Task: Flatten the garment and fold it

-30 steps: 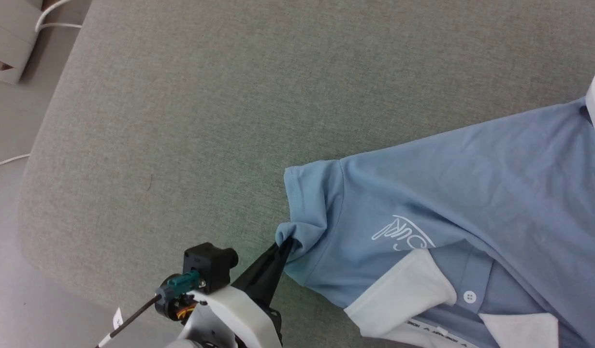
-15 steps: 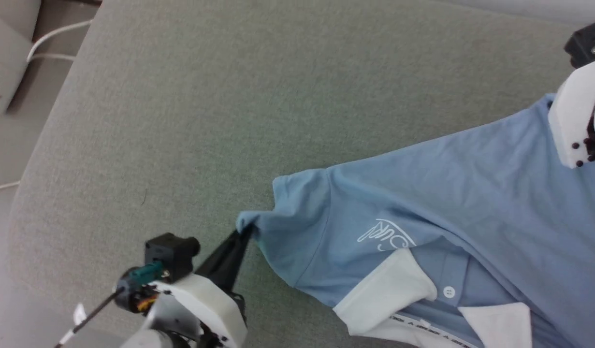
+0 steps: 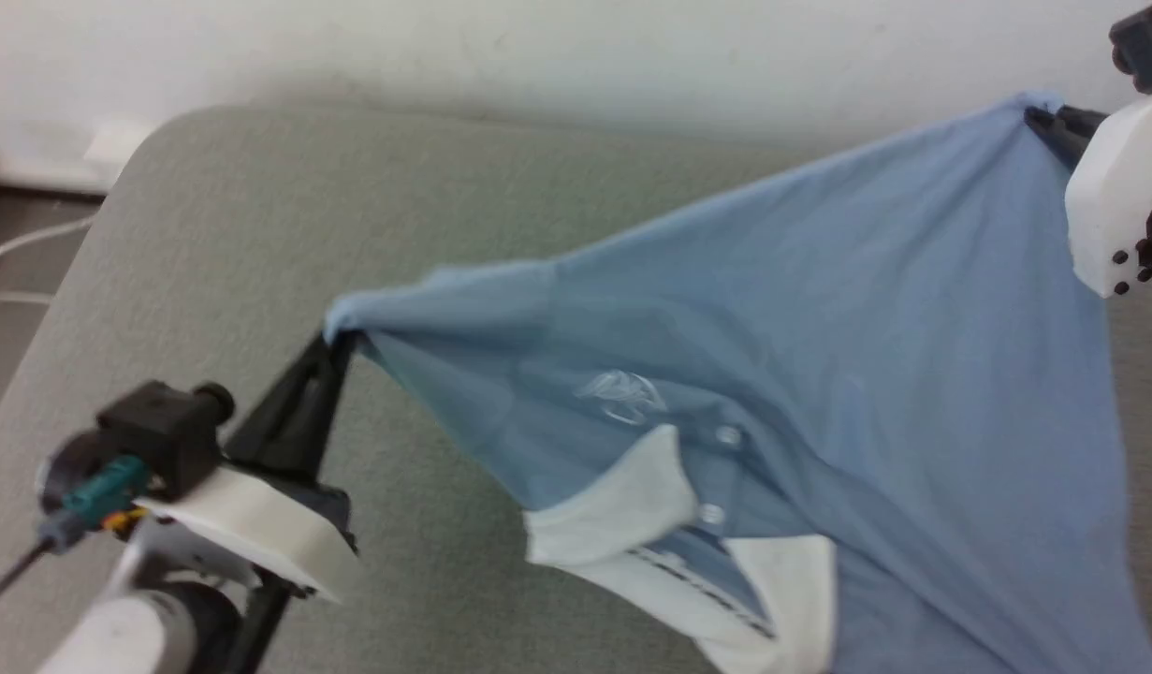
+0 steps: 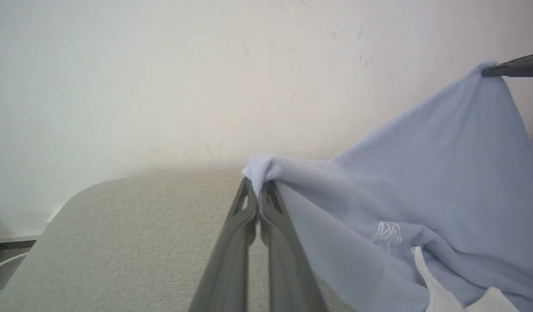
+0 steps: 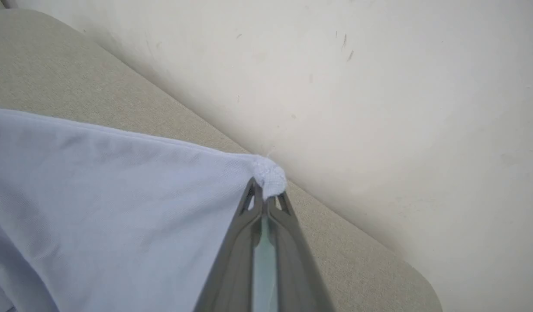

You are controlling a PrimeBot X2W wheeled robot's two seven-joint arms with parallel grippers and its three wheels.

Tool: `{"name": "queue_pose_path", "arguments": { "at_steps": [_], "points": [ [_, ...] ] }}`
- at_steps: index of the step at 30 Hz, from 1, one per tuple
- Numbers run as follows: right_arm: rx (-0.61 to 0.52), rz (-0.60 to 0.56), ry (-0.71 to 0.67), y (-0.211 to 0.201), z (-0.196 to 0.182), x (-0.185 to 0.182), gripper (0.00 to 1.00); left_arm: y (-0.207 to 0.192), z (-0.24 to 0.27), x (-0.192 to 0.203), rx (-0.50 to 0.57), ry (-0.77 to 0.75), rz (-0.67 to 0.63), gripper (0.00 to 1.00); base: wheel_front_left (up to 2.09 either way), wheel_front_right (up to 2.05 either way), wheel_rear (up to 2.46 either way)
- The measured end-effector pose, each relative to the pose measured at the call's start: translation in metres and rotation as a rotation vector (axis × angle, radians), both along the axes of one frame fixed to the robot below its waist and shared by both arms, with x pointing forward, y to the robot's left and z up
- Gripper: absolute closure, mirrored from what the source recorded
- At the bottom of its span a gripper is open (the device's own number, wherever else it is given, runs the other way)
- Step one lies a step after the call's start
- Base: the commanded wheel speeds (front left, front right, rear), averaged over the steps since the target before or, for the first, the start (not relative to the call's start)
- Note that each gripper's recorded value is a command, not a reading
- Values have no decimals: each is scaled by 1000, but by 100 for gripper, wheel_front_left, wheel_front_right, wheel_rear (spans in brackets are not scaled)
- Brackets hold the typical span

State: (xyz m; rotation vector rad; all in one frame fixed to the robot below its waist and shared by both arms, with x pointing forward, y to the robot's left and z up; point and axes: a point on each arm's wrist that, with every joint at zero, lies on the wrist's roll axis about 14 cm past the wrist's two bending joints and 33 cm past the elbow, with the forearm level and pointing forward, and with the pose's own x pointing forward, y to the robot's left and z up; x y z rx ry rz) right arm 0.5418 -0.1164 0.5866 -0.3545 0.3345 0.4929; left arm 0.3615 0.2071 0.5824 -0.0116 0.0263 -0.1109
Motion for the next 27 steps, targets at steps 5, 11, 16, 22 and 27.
{"name": "queue_pose_path", "arguments": {
  "at_steps": [5,11,16,22,27],
  "points": [
    [14,-8,-149,-17,57,-27,100,-5,55,5,58,-171,-47,100,0,0,0],
    [62,-49,-288,-41,115,-56,100,-10,127,6,83,-409,-71,100,0,0,0],
    [84,-88,-427,-64,163,-86,100,-18,186,2,98,-602,-101,100,0,0,0],
    [138,-117,-561,-83,209,-115,100,-33,248,-9,123,-801,-153,100,0,0,0],
    [220,-123,-594,-88,226,-124,100,-36,285,-8,147,-901,-164,100,0,0,0]
  ]
}}
